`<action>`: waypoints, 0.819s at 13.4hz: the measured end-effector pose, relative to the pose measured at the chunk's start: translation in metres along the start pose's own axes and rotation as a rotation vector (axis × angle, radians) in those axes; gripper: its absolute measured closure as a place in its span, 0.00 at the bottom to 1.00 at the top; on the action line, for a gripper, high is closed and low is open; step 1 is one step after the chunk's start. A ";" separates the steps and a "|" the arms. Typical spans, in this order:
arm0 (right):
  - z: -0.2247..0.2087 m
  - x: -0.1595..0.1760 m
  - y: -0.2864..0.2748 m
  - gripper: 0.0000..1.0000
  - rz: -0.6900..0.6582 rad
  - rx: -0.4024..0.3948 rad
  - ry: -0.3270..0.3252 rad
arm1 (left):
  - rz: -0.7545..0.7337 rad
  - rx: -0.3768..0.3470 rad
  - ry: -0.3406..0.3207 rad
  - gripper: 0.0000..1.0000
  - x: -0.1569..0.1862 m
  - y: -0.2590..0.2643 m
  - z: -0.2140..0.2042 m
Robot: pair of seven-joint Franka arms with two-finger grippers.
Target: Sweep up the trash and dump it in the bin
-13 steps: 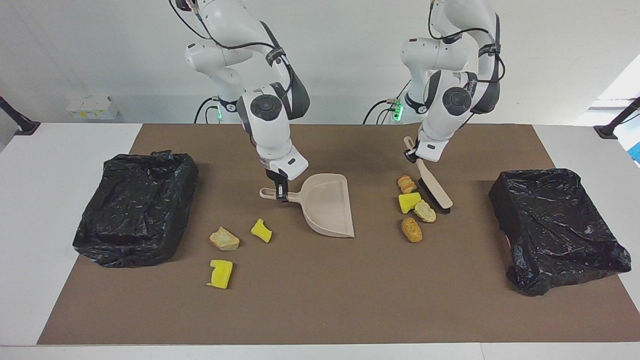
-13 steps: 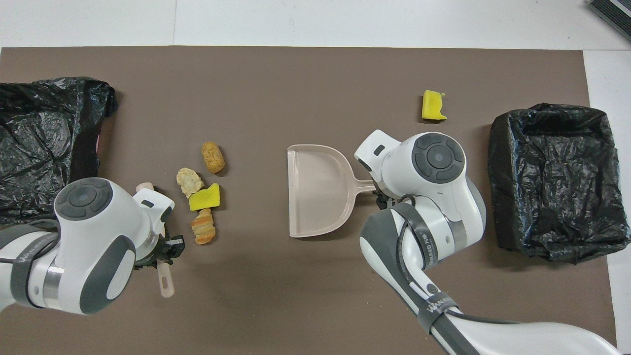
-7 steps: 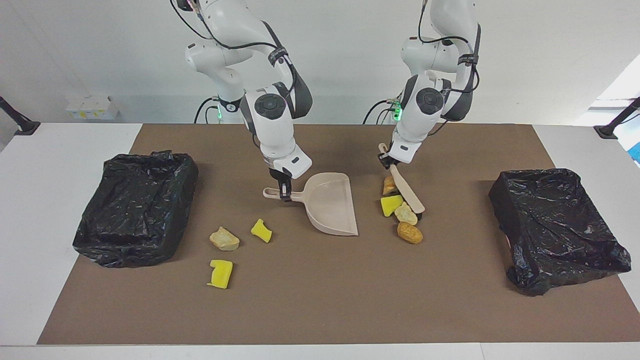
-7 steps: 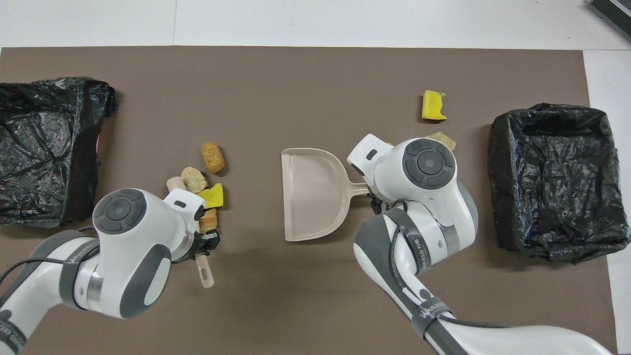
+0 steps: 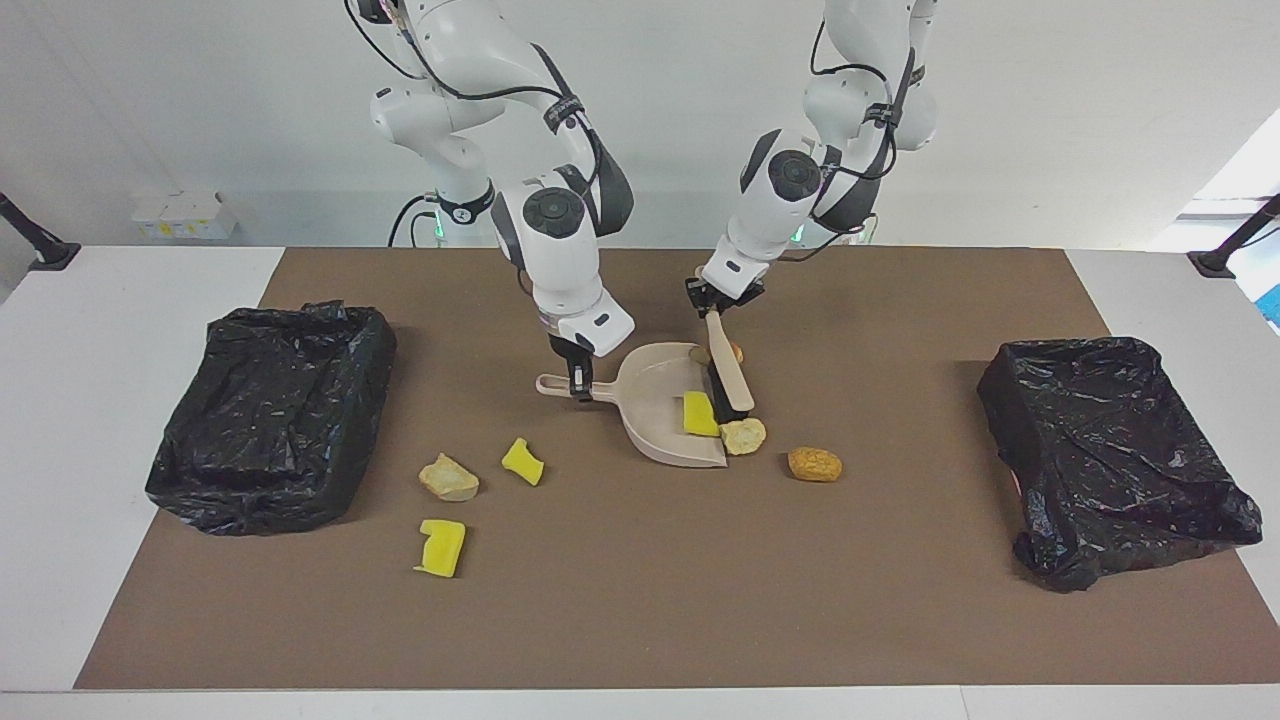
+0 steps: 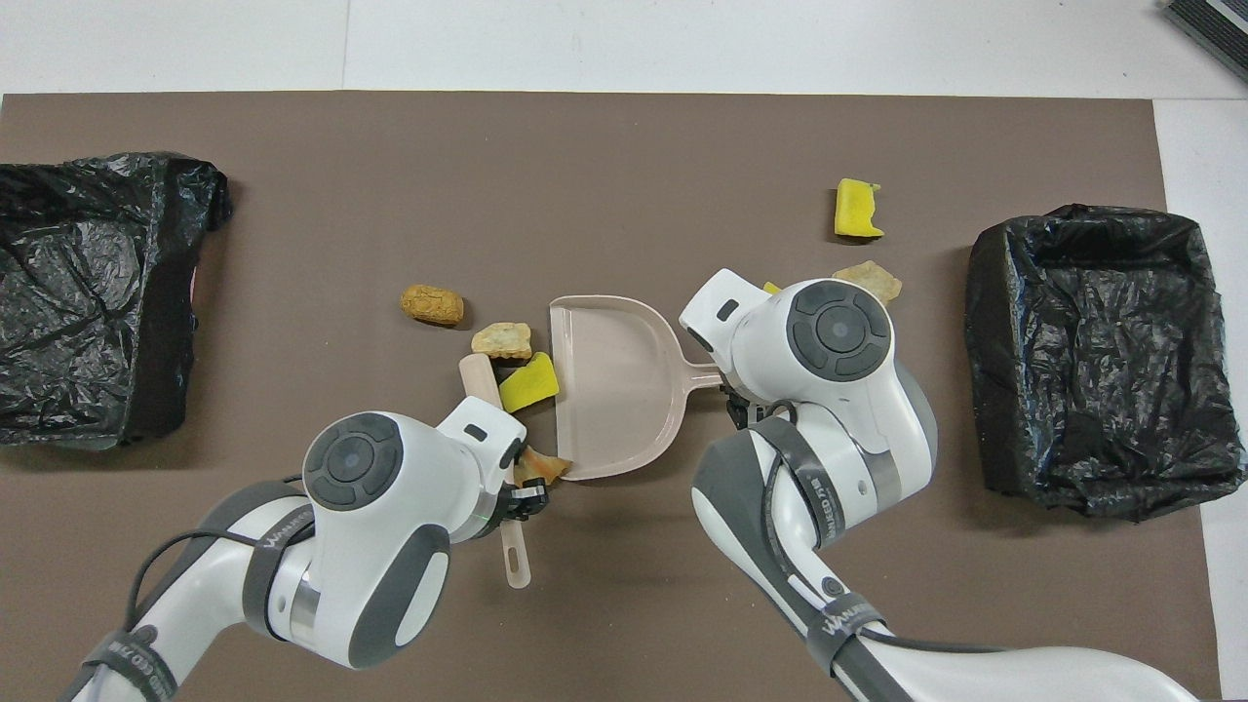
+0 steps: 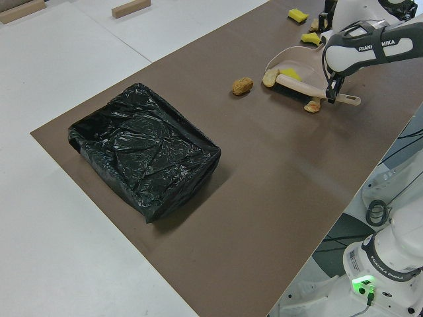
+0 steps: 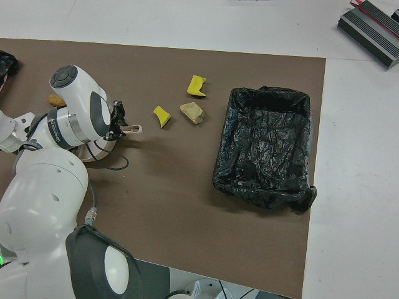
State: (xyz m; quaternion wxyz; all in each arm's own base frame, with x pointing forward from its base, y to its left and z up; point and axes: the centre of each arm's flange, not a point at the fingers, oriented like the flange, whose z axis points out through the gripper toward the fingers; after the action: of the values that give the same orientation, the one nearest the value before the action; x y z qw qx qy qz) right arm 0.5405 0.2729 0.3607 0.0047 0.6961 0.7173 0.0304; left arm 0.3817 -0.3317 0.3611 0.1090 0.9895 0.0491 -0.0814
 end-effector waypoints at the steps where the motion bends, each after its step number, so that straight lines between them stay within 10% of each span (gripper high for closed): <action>1: 0.000 0.001 0.000 0.69 -0.001 0.000 0.000 | 0.006 -0.027 0.001 0.74 -0.001 0.013 -0.005; 11: 0.001 0.002 -0.001 0.69 0.004 0.002 0.000 | -0.074 -0.047 0.040 0.74 0.073 0.011 -0.068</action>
State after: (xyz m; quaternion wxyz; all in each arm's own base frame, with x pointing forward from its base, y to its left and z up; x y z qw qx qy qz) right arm 0.5392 0.2753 0.3598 0.0042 0.6975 0.7160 0.0297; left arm 0.4649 -0.3214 0.4159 0.1283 0.9856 0.0897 -0.0644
